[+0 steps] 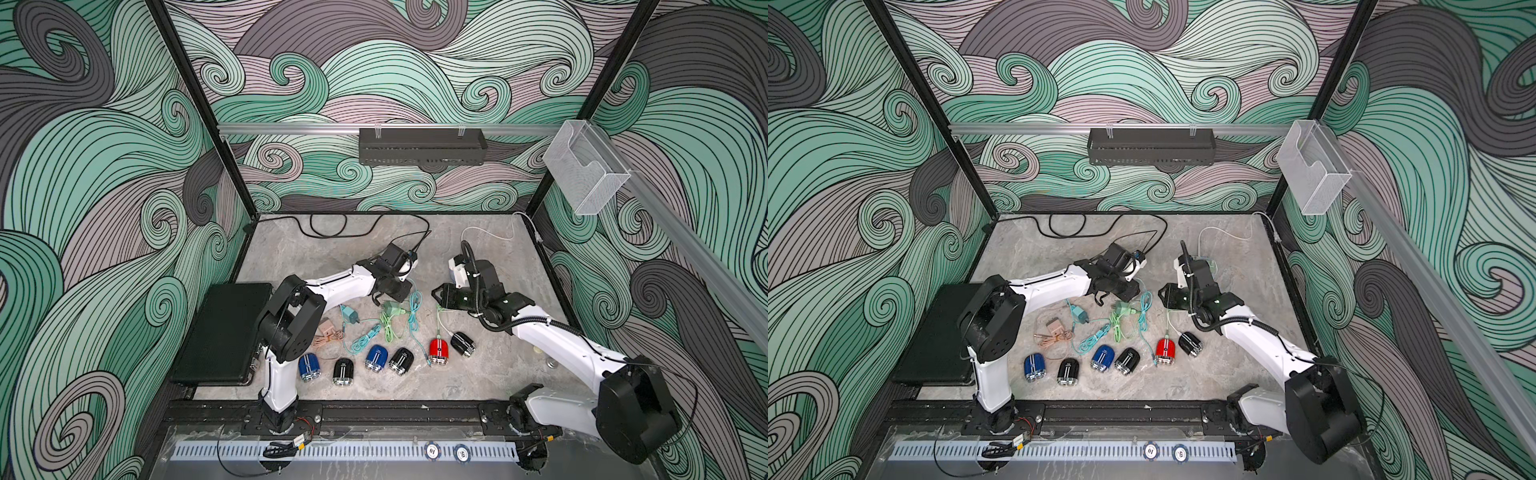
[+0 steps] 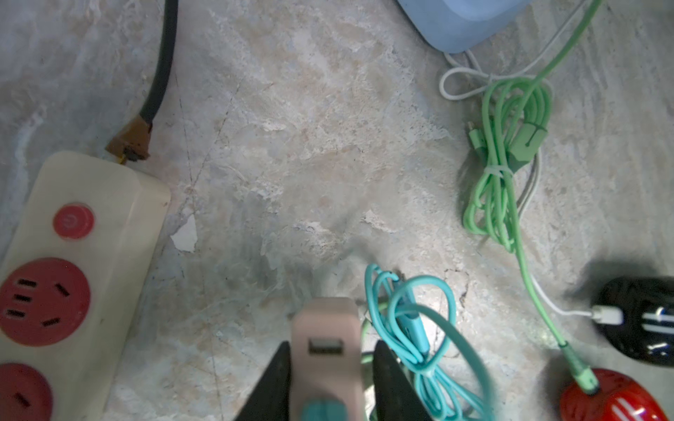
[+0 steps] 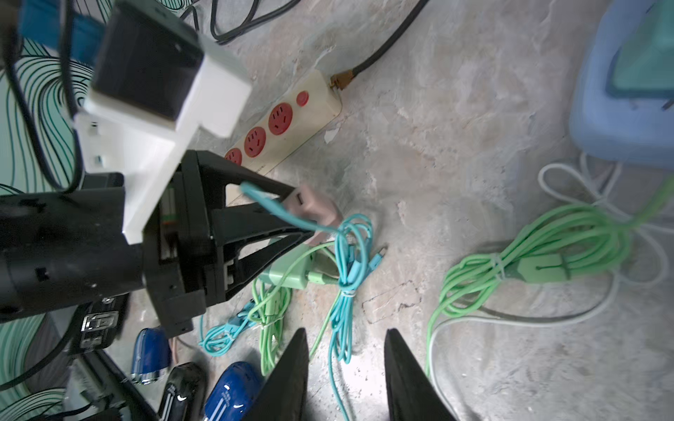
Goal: Unplug the electric shaver
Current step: Place the plug at the center of the board, then move the charging cable to the center of the board.
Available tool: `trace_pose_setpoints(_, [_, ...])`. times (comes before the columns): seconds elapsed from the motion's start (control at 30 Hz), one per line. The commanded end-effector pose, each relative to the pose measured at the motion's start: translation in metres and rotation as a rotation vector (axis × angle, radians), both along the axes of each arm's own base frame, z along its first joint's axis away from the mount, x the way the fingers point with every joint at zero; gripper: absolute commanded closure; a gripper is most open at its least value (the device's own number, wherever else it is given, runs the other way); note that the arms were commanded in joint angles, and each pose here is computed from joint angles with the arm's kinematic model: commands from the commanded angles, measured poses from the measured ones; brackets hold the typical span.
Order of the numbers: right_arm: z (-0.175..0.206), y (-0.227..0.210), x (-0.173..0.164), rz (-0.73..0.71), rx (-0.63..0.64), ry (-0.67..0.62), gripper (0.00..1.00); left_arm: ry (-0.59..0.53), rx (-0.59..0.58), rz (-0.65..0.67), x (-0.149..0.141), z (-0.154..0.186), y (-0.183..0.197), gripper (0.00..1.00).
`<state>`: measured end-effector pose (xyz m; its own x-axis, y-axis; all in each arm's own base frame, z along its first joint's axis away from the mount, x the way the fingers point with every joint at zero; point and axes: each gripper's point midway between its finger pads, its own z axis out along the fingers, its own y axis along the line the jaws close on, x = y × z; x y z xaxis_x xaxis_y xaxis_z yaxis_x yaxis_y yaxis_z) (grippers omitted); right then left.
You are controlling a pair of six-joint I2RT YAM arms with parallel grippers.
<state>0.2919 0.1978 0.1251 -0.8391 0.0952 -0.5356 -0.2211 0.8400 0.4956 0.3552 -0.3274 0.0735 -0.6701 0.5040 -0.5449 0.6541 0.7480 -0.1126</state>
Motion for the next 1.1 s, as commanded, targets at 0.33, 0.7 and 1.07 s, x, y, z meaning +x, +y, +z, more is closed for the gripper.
trace_pose_setpoints(0.33, [-0.059, 0.060, -0.028, 0.165, 0.017, 0.147, 0.68, -0.020, -0.022, 0.160, -0.015, 0.044, 0.031, 0.08])
trace_pose_setpoints(0.7, [-0.092, 0.090, -0.010, 0.160, -0.046, 0.189, 0.63, -0.040, -0.054, 0.422, -0.040, 0.061, 0.091, 0.05])
trace_pose_setpoints(1.07, [-0.086, 0.151, 0.031, 0.119, 0.074, 0.164, 0.66, -0.075, -0.173, 0.501, -0.052, 0.086, 0.119, 0.05])
